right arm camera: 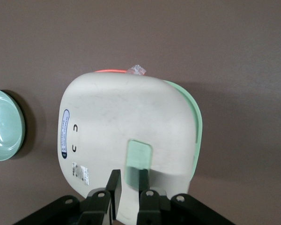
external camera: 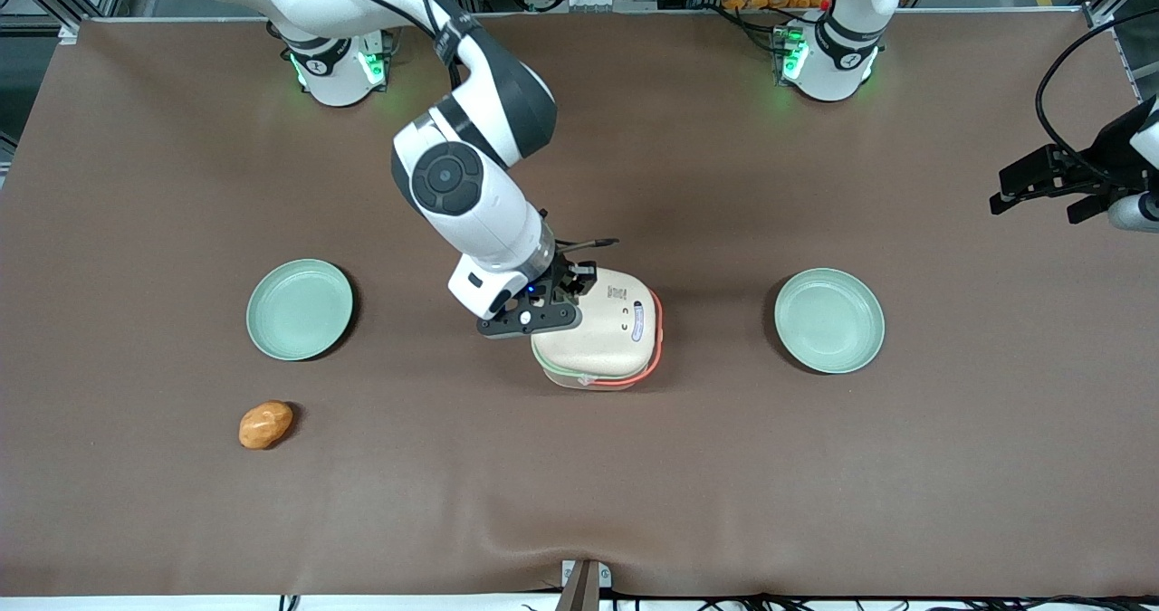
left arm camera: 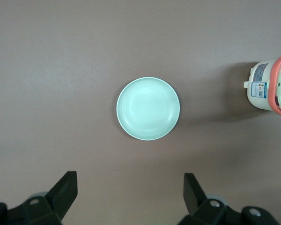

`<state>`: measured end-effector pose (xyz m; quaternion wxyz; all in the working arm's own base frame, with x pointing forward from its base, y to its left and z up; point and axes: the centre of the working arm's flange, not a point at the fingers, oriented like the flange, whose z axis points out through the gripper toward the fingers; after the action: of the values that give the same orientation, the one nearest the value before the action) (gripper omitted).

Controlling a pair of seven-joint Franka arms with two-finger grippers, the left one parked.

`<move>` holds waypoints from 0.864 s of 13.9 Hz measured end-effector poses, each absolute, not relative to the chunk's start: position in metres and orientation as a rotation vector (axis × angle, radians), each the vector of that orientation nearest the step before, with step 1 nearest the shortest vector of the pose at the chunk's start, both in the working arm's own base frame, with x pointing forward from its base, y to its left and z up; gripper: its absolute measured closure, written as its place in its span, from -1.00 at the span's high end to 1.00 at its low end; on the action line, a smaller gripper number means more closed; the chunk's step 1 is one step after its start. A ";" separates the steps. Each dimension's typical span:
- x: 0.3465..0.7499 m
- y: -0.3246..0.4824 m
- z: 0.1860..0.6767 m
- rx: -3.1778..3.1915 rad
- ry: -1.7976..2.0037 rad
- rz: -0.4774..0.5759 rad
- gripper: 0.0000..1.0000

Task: Press rice cooker button with right arm
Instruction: 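Lift the right gripper away as the rice cooker lid springs open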

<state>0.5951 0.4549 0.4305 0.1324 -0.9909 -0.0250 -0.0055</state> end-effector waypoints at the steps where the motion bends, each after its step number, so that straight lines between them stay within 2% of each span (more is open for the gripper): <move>1: 0.595 0.450 0.441 -2.876 -0.069 -0.014 -0.27; 7: 0.593 0.408 0.510 -2.882 -0.035 0.002 0.97; 12: 0.590 0.330 0.571 -2.919 0.055 0.090 1.00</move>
<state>0.5903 0.3297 0.5715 0.1101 -0.9933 0.0186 0.0308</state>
